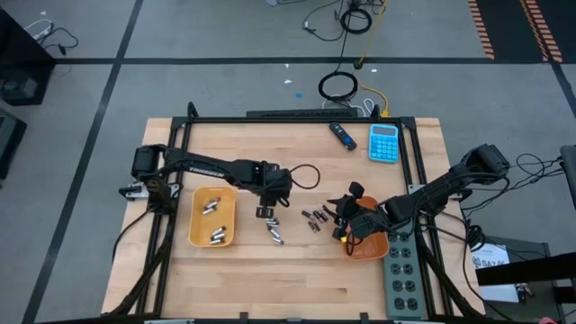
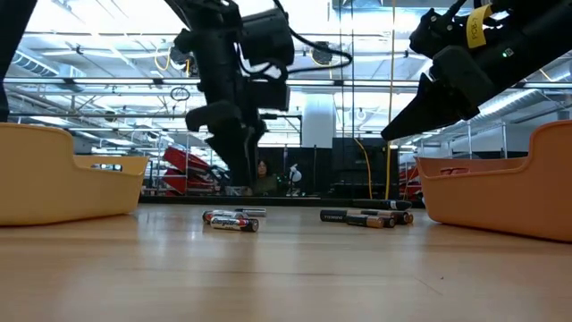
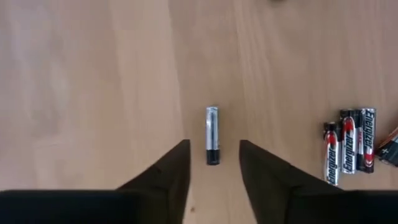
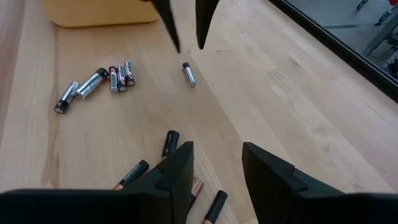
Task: Sort batteries
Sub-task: Put the white battery into the yellow bin
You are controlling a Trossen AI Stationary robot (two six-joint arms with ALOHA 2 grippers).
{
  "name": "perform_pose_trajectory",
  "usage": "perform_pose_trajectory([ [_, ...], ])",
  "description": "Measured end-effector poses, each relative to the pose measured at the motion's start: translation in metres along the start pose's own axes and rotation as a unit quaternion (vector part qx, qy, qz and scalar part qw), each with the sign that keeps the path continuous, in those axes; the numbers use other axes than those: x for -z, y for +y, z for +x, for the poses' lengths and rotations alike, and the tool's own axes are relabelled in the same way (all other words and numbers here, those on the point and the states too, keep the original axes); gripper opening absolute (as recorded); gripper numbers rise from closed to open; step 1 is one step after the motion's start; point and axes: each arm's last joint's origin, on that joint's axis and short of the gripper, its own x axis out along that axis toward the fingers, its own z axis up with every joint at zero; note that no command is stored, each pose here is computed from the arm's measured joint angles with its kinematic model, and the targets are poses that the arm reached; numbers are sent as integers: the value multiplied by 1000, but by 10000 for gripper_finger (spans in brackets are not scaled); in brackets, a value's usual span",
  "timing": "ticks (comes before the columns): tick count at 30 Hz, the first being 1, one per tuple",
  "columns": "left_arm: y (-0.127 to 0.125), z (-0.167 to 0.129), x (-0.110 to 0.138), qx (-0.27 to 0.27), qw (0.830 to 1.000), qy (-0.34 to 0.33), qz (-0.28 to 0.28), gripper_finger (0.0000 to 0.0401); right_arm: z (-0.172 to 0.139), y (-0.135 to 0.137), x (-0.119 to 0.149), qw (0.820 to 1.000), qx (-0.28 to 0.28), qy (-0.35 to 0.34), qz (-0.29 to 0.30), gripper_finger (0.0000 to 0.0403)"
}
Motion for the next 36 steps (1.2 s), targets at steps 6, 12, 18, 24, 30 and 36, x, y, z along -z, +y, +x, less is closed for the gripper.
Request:
perform_pose_trajectory([
  [6,2,13,1,6,1000,12,11,193,0,0,0,1000,0,0,-1,130],
  [12,9,28,5,9,999,34,11,196,0,0,0,1000,0,0,-1,130],
  [18,8,44,5,23,998,42,29,196,0,0,0,1000,0,0,-2,130],
  [24,7,53,7,51,995,50,74,145,0,0,0,1000,0,1,-3,130],
  [30,9,53,10,83,992,50,83,22,0,0,1,1000,1,2,-4,130],
  [36,6,50,10,65,991,57,105,21,0,0,1,1000,1,2,-4,130],
])
